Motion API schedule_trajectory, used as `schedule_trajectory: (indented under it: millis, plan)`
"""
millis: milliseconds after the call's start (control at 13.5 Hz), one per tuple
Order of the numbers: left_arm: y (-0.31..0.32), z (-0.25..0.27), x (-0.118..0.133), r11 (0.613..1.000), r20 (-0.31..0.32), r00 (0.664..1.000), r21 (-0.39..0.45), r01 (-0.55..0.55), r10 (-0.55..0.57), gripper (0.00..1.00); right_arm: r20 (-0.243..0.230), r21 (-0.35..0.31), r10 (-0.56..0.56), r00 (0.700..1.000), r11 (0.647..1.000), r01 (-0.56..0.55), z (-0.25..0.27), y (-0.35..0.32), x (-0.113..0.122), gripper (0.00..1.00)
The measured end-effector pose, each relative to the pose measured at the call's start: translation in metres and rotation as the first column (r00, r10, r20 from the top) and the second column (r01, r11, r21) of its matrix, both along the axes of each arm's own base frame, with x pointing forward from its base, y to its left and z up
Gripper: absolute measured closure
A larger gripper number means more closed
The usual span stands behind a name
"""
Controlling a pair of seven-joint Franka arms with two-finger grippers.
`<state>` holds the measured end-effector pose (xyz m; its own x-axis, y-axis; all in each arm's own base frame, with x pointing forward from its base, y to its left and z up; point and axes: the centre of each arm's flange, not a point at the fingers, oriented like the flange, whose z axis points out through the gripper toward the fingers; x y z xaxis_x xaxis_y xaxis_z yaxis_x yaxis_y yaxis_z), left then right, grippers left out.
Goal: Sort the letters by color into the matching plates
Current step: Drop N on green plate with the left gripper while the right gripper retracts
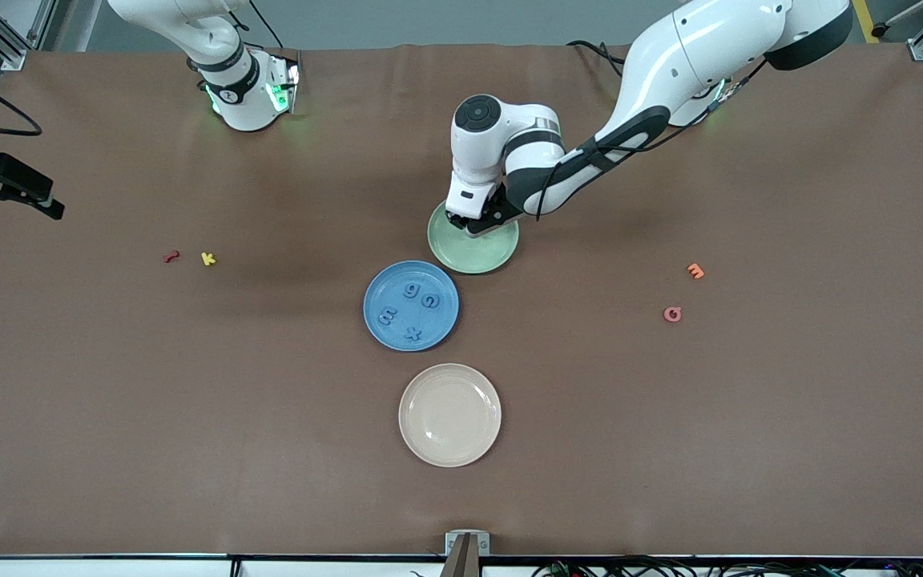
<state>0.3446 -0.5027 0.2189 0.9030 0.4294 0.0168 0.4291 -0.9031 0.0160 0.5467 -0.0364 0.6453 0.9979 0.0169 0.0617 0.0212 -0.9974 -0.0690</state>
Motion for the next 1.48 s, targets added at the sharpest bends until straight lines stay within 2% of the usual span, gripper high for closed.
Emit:
schedule_trajectory:
  millis: [444,665,1109,1183,1479]
  plan:
    - [-0.005,-0.007,-0.007,1.0,-0.015,1.0,0.001,0.011,-0.011,0.67,0.046,-0.014,0.001,0.999,1.0,-0.001,0.007,0.003,0.013,0.0]
    - [-0.004,-0.007,-0.005,1.0,-0.015,1.0,0.002,0.007,-0.007,0.67,0.036,-0.012,-0.043,0.998,0.999,0.043,0.003,0.012,0.017,0.0]
    - [-0.003,-0.008,-0.004,1.0,-0.015,1.0,0.004,0.004,-0.004,0.67,0.039,-0.022,-0.049,0.998,0.999,0.05,0.005,0.014,0.018,0.0]
    - [-0.003,-0.008,-0.004,1.0,-0.015,1.0,0.004,-0.005,0.005,0.6,0.042,-0.022,-0.05,0.998,0.998,0.051,0.006,0.013,0.018,0.0]
    - [-0.004,-0.008,-0.004,0.999,-0.014,0.999,0.003,-0.038,0.038,0.16,0.046,-0.023,-0.051,0.998,0.998,0.052,0.008,0.013,0.018,0.0]
